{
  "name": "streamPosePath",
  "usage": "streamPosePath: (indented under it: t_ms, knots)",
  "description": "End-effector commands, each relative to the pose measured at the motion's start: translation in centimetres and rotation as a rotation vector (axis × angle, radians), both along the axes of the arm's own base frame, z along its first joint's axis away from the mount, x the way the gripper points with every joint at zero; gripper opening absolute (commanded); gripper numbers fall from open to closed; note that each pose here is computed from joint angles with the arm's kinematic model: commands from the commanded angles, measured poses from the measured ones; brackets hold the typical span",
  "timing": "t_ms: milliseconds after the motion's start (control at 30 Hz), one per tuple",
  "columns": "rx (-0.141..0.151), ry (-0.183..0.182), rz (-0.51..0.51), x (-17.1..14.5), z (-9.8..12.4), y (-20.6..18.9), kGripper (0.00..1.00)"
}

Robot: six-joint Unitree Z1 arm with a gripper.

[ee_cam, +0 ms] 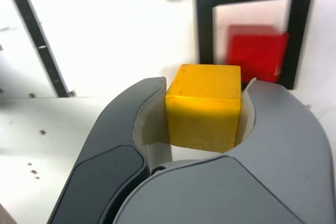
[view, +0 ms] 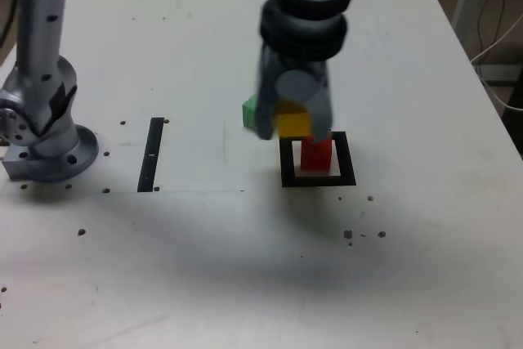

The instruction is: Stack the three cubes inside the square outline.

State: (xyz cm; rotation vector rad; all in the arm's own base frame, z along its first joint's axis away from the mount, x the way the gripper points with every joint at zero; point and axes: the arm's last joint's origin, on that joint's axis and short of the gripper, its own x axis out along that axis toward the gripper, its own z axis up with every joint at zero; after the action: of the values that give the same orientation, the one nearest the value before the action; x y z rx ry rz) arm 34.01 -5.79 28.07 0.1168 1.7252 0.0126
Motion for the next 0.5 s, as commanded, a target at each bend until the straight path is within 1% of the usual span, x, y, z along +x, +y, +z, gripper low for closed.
streamPosePath:
  t_ms: [0, 200, 467]
  knots:
    - [0.0, 0.013, -0.002, 0.9, -0.3, 0.2, 0.26]
    - [-0.005, 0.024, -0.02, 2.6, -1.0, 0.3, 0.26]
    - [-0.005, 0.042, -0.025, 3.2, -1.6, 0.7, 0.26]
